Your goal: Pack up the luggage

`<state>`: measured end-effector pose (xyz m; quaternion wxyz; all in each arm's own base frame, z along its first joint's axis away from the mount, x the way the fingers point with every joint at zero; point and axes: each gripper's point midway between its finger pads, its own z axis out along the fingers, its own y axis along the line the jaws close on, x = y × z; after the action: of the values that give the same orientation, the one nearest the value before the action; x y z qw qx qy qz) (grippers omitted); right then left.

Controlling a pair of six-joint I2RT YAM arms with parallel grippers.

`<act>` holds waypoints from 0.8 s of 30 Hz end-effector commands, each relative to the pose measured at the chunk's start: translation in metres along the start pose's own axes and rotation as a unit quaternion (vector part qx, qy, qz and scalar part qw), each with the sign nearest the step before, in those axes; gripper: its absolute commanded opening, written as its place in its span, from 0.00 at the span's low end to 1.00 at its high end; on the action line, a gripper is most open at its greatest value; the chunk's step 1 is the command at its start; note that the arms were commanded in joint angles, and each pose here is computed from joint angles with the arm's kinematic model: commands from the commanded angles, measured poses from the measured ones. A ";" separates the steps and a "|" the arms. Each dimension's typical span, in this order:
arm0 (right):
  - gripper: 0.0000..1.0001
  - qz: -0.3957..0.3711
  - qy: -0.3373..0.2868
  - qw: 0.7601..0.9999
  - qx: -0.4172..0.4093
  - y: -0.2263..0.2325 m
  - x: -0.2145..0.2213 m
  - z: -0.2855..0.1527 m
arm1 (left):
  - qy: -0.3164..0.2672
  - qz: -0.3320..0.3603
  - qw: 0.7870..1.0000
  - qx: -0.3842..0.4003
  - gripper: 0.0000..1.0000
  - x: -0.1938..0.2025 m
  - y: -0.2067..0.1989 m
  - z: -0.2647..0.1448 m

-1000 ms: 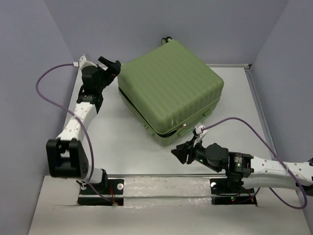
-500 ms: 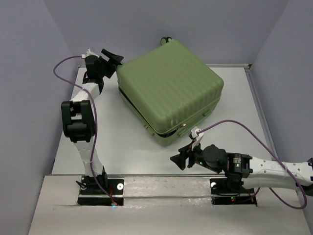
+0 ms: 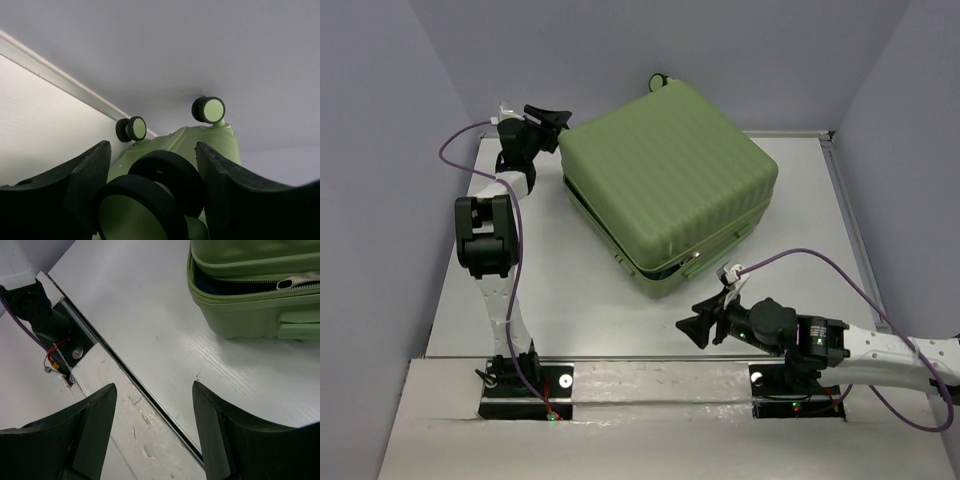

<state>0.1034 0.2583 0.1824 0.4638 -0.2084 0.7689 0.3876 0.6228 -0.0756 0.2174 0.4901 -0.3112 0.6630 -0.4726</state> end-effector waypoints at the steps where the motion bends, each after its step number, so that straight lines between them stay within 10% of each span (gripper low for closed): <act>1: 0.68 0.006 -0.011 1.000 0.012 -0.006 -0.005 -0.005 | -0.026 0.010 0.991 0.130 0.46 -0.015 -0.089 -0.006; 5: 0.68 -0.002 -0.007 1.000 0.016 -0.007 -0.007 -0.009 | -0.046 0.028 0.985 0.161 0.06 -0.032 -0.126 -0.014; 17: 0.79 0.013 -0.073 0.993 0.087 -0.043 -0.020 -0.018 | -0.053 0.052 0.987 0.141 0.06 -0.053 -0.231 -0.062; 24: 0.75 0.036 -0.091 0.984 0.146 -0.062 -0.026 -0.023 | -0.022 0.027 0.994 0.100 0.06 -0.034 -0.215 -0.082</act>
<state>0.1293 0.2158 0.1870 0.5209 -0.1217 0.7708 0.3461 0.5977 -0.0824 0.3091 0.4751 -0.3298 0.6806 -0.4498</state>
